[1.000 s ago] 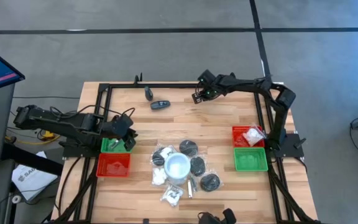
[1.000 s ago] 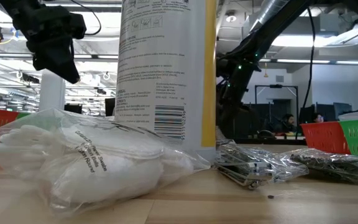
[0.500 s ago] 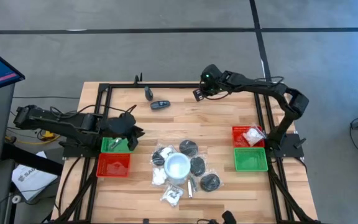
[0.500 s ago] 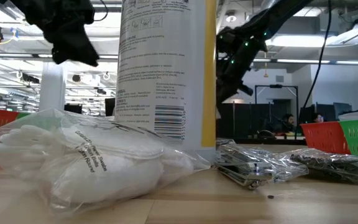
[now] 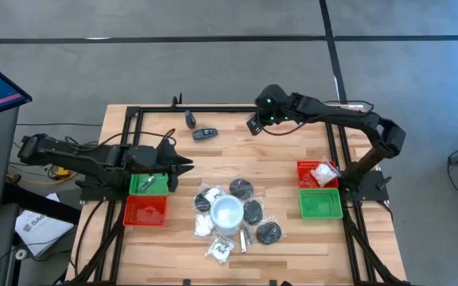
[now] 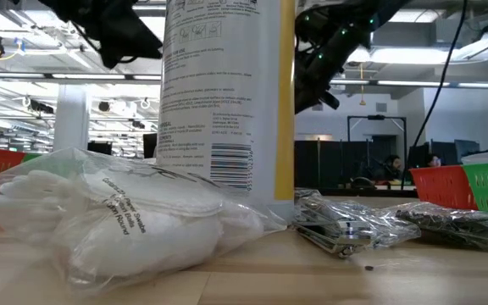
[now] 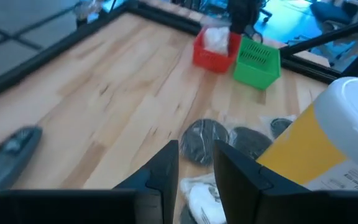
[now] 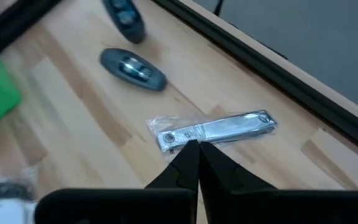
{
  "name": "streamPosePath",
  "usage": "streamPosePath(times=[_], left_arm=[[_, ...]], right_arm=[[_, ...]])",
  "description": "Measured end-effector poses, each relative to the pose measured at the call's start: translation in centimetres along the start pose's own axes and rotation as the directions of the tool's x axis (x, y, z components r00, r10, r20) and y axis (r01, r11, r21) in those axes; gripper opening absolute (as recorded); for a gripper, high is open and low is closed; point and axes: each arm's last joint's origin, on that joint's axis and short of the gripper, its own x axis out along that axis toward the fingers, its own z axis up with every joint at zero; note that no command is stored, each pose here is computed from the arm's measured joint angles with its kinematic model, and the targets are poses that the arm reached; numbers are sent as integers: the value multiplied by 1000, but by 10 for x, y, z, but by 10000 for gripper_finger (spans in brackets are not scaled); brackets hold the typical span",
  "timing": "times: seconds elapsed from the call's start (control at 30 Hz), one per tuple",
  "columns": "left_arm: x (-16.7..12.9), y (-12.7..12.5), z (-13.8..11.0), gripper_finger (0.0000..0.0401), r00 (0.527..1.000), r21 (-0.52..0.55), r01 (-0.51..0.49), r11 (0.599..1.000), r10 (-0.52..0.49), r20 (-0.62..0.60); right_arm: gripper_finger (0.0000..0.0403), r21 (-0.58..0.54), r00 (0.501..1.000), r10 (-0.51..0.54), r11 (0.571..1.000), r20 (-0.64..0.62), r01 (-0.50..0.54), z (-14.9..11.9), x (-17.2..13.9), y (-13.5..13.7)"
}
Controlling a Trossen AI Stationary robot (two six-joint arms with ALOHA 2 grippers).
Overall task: Pick & Place Travel size toiletries
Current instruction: Put the nail cutter into the left green bin
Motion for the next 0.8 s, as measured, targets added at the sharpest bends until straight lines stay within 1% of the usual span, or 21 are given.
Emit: streamPosePath(times=[0.13,0.27,0.47,0.63,0.77,0.8], left_arm=[[12,-5,2,92,1000,95,7,995,-9,27],[28,-10,1,92,999,197,5,980,-12,35],[44,-15,1,92,997,295,2,955,-24,71],[51,-19,6,92,989,379,-32,925,-25,145],[57,-19,8,92,984,456,-60,888,-25,178],[58,-19,8,92,984,462,-66,885,-21,180]], right_arm=[[0,-35,999,36,999,25,-35,-1,-9,12],[0,-70,996,72,995,45,-69,-2,-19,23],[0,-114,988,138,985,63,-130,-4,-33,37],[0,-166,976,203,968,76,-189,-7,-40,51],[0,-199,964,257,950,70,-239,-10,-42,63],[0,-207,960,270,946,70,-251,-10,-43,65]])
